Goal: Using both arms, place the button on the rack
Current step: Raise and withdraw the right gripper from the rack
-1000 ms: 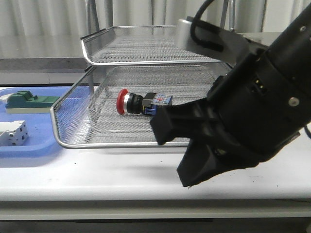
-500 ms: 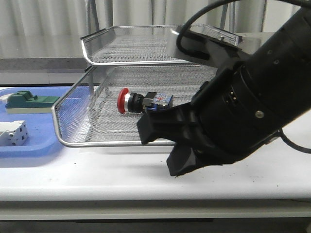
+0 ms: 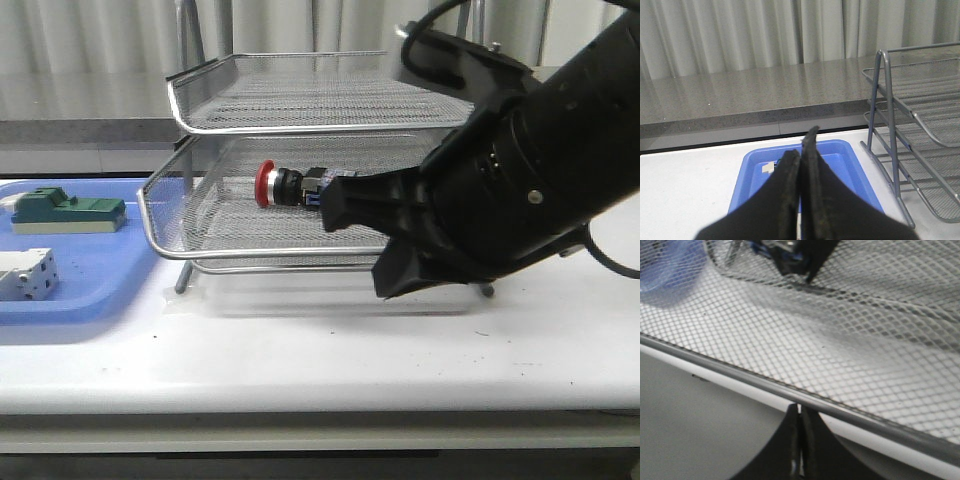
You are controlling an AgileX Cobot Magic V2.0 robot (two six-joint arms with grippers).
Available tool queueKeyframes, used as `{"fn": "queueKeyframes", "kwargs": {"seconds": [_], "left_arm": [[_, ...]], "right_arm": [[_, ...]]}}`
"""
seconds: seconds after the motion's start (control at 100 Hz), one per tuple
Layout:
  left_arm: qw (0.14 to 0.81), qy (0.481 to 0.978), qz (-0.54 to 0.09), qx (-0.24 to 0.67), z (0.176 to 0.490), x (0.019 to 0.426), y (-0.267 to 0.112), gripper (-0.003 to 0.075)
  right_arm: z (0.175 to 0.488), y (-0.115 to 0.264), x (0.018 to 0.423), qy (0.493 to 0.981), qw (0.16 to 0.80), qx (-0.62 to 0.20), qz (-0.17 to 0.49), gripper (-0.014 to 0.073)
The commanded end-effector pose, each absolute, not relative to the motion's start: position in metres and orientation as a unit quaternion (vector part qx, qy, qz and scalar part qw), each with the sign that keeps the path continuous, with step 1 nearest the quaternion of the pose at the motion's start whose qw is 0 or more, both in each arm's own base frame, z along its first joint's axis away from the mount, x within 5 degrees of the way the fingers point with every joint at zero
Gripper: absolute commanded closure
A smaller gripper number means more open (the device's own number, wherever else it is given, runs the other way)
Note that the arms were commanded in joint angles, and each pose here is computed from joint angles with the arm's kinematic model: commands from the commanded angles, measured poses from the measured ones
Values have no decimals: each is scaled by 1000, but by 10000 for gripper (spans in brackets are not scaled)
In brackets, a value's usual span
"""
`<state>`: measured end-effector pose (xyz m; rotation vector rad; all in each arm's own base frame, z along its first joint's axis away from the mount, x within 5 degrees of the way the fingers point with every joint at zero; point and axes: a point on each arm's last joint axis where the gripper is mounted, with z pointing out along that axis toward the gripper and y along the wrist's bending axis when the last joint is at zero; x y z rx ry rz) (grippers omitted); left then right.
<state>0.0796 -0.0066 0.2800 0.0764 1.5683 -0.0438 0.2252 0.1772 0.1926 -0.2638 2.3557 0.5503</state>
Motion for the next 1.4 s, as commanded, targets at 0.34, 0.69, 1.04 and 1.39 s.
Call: {"fn": "queueKeyframes", "kwargs": {"seconds": [0.34,0.69,1.04,1.39], "left_arm": [[739,673,-15,11,296,79,-3,741],[739,673,-15,11,296,79,-3,741],[739,673,-15,11,296,79,-3,741],[739,673,-15,11,296,79,-3,741]], "right_arm": [[227,160,273,868,450,-61,199,652],[230,165,282,877,430,-66,203,652],[254,163,260,880,410,-95,220,652],[305,128,231,859,453,-149,187,652]]}}
